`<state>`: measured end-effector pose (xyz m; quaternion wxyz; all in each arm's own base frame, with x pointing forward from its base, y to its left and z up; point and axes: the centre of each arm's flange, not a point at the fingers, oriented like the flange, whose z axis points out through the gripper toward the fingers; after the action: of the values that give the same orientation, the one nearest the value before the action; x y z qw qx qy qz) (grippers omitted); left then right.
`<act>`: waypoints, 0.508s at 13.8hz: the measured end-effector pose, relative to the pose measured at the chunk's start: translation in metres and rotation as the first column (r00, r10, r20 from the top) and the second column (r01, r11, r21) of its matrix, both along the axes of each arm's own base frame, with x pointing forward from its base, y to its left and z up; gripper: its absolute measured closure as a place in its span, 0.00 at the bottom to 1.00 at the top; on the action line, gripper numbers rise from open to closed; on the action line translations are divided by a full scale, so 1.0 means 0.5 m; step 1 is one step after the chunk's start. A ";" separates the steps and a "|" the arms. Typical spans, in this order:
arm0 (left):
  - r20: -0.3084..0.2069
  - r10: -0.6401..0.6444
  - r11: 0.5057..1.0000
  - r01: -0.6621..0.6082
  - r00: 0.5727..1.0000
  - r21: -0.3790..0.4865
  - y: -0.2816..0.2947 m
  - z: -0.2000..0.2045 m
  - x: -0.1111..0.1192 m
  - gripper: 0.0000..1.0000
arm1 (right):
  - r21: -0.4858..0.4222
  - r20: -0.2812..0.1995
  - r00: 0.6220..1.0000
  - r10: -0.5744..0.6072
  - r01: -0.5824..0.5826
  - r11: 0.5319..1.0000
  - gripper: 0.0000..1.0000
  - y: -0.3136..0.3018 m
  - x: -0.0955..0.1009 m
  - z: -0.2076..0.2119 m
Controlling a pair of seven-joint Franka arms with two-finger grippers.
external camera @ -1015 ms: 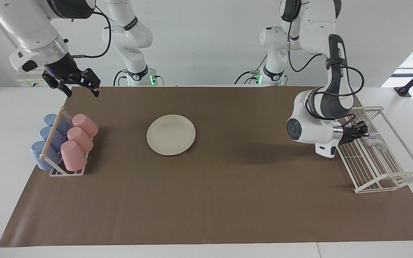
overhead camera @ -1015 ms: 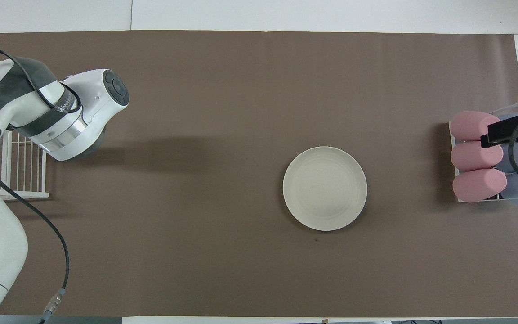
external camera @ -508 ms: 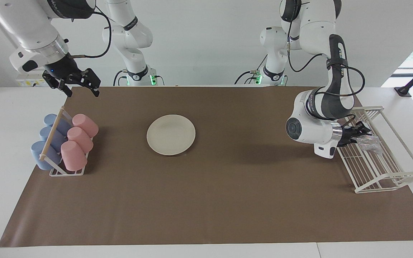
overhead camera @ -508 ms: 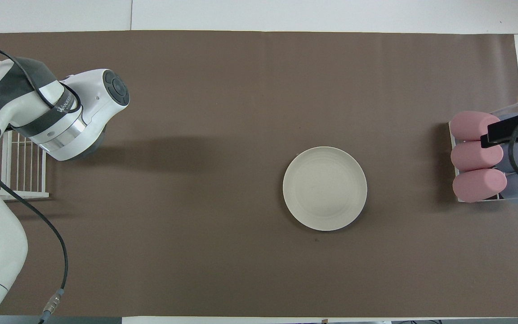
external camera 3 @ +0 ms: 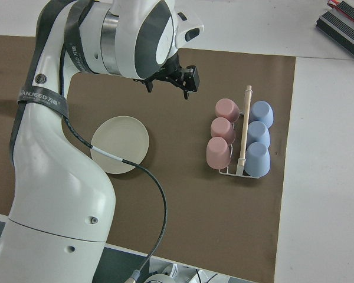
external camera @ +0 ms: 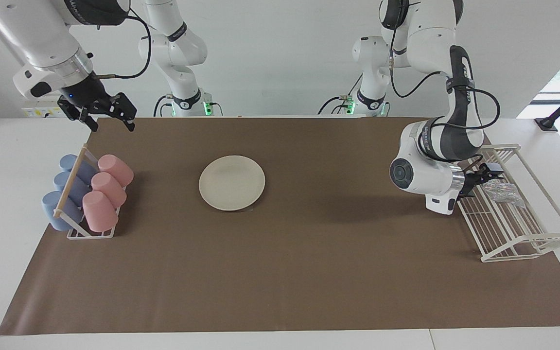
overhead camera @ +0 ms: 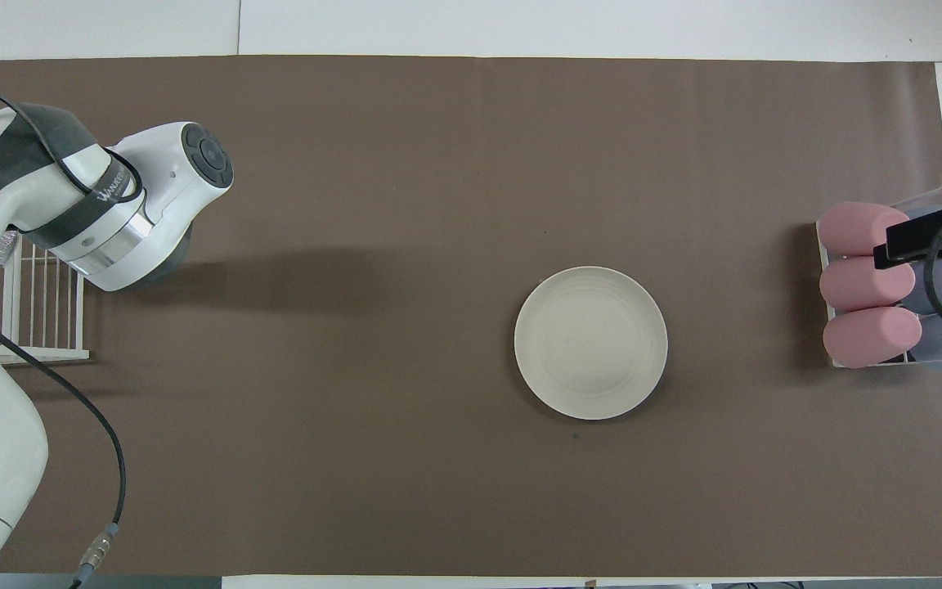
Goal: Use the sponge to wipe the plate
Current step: 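Lower the scrubber into the wire rack and open the left gripper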
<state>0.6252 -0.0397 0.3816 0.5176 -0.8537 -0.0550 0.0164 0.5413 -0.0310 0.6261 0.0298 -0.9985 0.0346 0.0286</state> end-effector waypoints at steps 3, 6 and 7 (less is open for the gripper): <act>0.063 0.095 0.974 -0.079 0.993 -0.211 0.015 0.110 -0.009 0.00 | 0.000 0.000 1.000 0.000 0.000 1.000 0.00 0.000 0.000 0.000; 0.116 0.181 0.892 -0.113 0.977 -0.438 0.018 0.257 -0.046 0.00 | 0.000 0.000 1.000 0.000 0.000 1.000 0.00 0.000 0.000 0.000; 0.129 0.215 0.856 -0.124 0.968 -0.502 0.025 0.297 -0.060 0.00 | 0.000 0.000 1.000 0.000 0.000 1.000 0.00 0.000 0.000 0.000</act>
<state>0.5953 -0.0270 0.5300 0.2739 -0.9465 -0.1709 -0.0019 0.5413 -0.0310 0.6261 0.0298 -0.9985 0.0346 0.0287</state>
